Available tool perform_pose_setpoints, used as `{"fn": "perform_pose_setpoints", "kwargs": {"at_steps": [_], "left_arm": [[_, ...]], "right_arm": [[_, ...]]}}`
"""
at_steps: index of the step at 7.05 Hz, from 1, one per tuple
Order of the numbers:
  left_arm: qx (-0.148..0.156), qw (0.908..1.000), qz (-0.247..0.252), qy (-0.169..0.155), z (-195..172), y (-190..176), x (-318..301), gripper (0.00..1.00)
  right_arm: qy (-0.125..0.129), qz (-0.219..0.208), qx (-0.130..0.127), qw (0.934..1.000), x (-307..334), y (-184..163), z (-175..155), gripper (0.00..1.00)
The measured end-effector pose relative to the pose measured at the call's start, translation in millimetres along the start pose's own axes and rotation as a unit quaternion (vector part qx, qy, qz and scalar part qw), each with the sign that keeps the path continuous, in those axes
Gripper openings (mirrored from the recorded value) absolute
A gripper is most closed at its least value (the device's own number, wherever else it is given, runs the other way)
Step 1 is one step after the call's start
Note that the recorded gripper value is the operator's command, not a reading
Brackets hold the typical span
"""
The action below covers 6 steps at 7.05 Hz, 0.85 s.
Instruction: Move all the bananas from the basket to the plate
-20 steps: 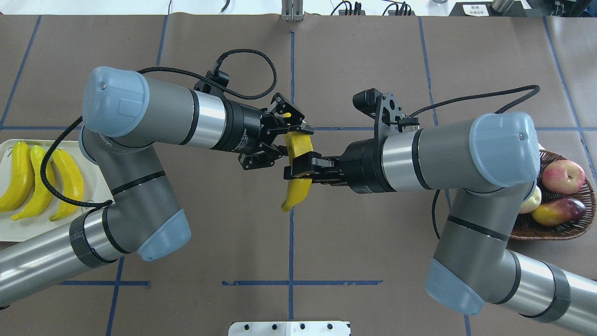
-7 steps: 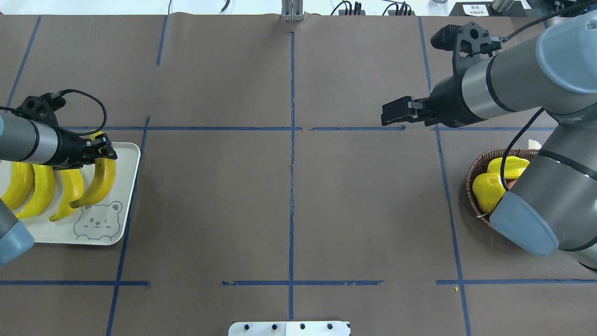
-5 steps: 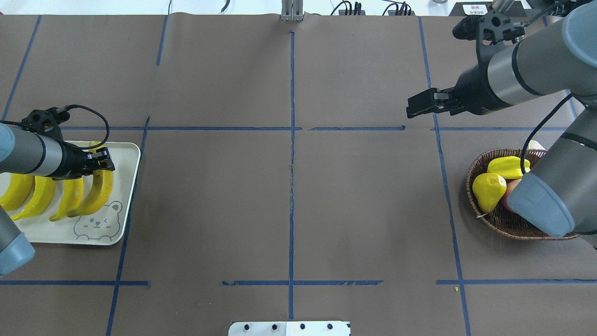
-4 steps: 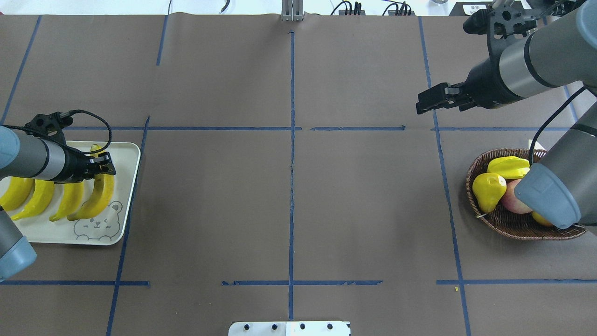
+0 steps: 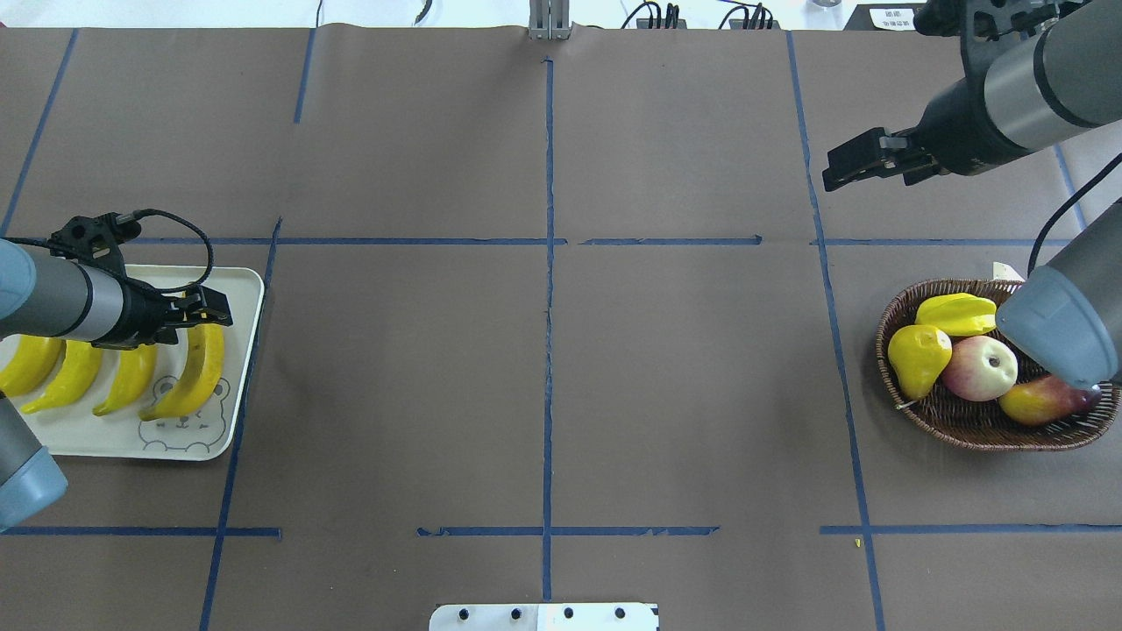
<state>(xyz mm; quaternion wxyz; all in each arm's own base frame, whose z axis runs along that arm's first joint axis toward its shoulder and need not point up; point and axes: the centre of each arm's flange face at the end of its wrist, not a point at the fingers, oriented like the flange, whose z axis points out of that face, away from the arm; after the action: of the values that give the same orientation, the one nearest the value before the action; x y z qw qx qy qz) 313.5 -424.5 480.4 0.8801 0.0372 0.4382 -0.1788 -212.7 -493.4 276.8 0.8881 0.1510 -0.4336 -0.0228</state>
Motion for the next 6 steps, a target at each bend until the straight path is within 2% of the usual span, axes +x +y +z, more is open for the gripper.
{"fn": "perform_pose_setpoints", "kwargs": {"at_steps": [2,3,6], "left_arm": [[-0.009,0.9989,0.044,0.016,-56,-33,-10,0.99],[-0.014,0.9968,0.078,0.008,-92,-63,-27,0.99],[-0.038,0.987,0.149,-0.048,-164,-134,-132,0.99]], "right_arm": [[0.029,-0.024,-0.009,0.9992,36,-7,-9,1.0],[0.04,-0.037,-0.017,0.9984,74,-13,-16,1.0],[0.023,-0.068,-0.065,0.9953,247,-18,-27,1.0]]}}
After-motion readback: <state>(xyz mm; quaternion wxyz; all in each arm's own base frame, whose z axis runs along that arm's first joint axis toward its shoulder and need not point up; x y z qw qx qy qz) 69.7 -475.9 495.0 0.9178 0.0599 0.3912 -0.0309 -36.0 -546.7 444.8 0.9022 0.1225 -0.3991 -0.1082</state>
